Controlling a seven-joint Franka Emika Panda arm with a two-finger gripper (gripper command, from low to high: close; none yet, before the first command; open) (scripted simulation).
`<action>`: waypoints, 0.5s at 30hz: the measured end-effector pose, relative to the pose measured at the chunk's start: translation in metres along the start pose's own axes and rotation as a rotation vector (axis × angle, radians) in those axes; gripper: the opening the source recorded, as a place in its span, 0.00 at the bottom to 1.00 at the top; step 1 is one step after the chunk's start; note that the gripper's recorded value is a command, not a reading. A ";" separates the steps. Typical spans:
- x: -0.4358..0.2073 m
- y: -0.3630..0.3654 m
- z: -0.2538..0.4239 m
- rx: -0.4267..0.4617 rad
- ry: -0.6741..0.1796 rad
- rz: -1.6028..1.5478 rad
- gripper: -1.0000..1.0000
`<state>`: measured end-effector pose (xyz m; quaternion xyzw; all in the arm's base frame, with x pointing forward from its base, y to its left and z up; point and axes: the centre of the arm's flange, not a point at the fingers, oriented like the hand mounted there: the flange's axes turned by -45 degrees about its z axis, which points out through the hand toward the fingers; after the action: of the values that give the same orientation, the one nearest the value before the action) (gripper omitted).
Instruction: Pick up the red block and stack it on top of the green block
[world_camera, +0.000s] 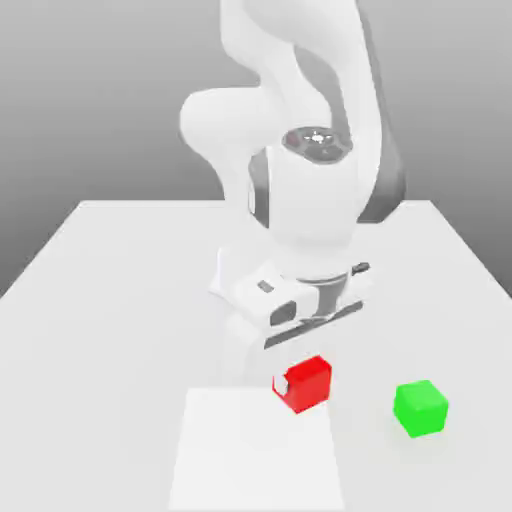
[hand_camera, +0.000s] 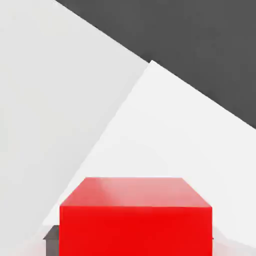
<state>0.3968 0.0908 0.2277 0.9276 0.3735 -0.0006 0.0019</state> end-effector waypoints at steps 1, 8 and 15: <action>0.006 -0.009 -0.001 0.000 0.000 -0.058 0.00; 0.043 -0.079 -0.012 0.001 0.001 -0.468 0.00; 0.064 -0.139 0.001 0.003 0.002 -0.780 0.00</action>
<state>0.3470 0.2353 0.2258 0.7160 0.6981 -0.0007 -0.0004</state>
